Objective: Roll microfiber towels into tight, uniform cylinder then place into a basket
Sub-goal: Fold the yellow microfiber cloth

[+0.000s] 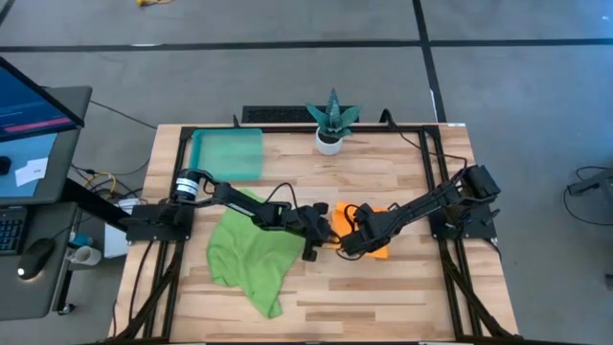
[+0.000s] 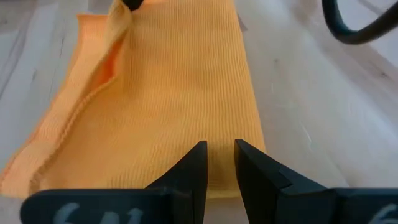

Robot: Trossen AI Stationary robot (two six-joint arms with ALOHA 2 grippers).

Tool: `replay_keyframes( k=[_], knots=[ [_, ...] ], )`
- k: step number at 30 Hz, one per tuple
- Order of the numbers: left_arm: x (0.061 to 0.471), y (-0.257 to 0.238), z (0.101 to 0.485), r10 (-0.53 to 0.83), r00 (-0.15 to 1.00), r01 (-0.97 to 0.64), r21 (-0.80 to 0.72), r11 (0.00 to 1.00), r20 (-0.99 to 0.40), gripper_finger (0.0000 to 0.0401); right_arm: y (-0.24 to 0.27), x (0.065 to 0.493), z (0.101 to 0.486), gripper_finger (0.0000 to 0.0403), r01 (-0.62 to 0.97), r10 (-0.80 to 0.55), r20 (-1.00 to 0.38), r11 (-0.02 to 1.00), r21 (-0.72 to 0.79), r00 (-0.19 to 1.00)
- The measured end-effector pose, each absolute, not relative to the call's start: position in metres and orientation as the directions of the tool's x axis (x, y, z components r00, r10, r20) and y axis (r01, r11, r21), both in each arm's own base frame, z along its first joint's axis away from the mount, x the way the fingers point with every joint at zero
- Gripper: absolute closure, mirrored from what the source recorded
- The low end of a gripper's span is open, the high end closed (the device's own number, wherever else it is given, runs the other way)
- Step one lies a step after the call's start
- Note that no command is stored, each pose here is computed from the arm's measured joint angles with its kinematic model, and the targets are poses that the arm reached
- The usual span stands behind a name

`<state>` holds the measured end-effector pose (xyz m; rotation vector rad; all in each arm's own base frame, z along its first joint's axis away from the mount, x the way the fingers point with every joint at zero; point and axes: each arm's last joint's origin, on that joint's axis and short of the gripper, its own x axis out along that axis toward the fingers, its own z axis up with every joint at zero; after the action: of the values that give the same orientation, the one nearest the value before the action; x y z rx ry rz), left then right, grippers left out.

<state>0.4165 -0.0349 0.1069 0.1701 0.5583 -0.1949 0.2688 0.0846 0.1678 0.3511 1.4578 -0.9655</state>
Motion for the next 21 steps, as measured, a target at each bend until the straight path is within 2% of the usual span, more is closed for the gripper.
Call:
replay_keyframes(
  k=[8,16,18,21],
  knots=[
    [0.414,-0.034,0.102,-0.132,0.8,0.231,0.098,0.968,-0.585,0.0329,0.082,0.269,0.168,0.027,0.723,-0.346,-0.922,0.59,-0.358,-0.174],
    [0.413,-0.034,0.102,-0.129,0.799,0.229,0.099,0.968,-0.587,0.0329,0.067,0.259,0.174,0.0197,0.695,-0.425,-0.857,0.521,-0.495,-0.291],
    [0.413,-0.035,0.103,-0.124,0.8,0.226,0.103,0.969,-0.587,0.0329,0.069,0.259,0.176,0.019,0.691,-0.432,-0.859,0.533,-0.488,-0.274],
    [0.411,-0.04,0.109,-0.095,0.796,0.224,0.145,0.964,-0.598,0.0329,0.08,0.259,0.179,0.019,0.695,-0.437,-0.88,0.576,-0.431,-0.184]
  ],
)
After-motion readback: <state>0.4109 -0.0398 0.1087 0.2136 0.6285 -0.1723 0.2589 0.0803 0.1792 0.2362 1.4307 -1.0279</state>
